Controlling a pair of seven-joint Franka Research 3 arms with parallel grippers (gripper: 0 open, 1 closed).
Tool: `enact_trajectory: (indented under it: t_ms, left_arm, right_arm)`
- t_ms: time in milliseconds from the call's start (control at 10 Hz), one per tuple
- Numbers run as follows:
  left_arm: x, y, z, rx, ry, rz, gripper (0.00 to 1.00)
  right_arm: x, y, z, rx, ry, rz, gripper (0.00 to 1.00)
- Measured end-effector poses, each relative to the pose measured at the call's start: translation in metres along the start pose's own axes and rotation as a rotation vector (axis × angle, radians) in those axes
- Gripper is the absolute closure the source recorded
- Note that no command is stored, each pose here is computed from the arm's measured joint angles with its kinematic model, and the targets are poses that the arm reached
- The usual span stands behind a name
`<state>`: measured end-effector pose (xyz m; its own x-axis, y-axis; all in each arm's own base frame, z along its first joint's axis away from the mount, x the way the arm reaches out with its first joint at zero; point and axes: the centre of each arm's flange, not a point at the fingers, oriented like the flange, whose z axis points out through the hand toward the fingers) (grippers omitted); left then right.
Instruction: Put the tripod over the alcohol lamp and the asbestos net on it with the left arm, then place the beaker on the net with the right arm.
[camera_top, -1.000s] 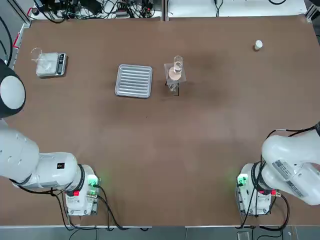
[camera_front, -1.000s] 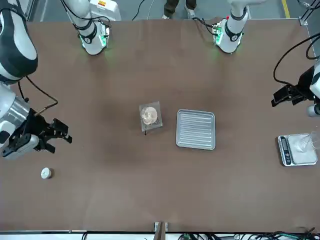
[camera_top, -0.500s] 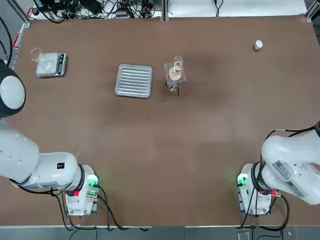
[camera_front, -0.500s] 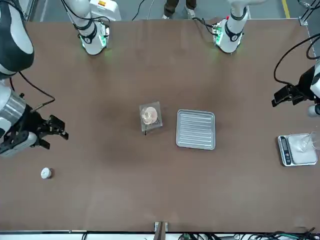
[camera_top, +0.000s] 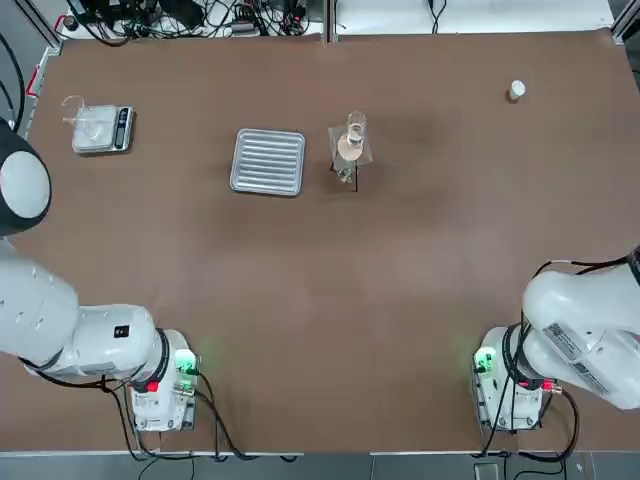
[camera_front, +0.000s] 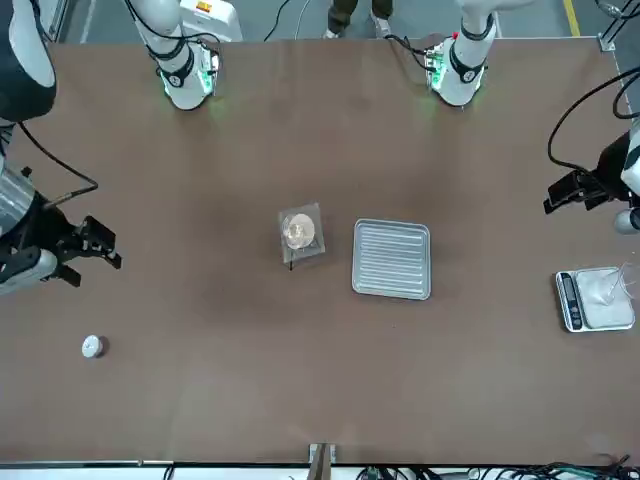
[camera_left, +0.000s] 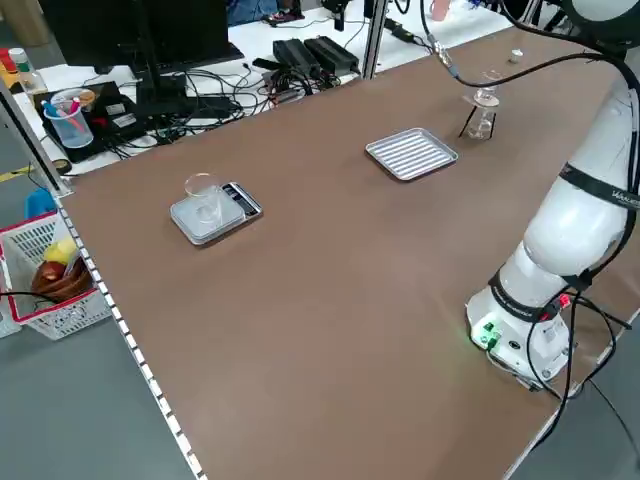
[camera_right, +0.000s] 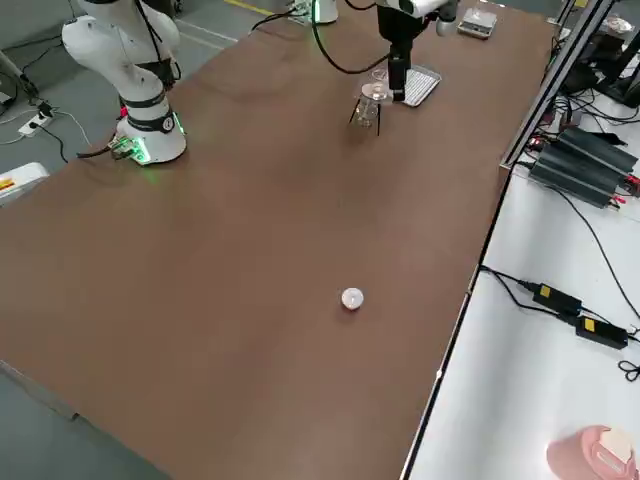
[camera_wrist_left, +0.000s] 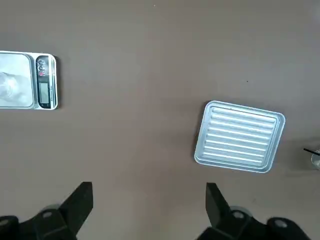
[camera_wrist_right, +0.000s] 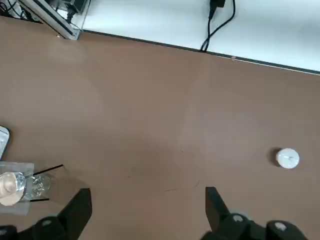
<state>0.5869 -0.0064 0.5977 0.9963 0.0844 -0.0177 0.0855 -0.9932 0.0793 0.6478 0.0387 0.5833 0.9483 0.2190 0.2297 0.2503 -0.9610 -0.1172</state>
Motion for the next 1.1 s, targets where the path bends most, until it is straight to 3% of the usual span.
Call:
enact_trajectory:
  t_ms: [700,1100]
  left_arm:
    - [0.000,0.001,-0.001,0.000,0.003,0.001,0.00]
    - [0.000,0.005,-0.002,0.000,0.003,0.008,0.00]
  right_arm:
    - [-0.005,0.033,0.010,-0.134,-0.051,0.068,0.00]
    - [-0.025,0.051,-0.011,-0.116,-0.105,0.163,0.00]
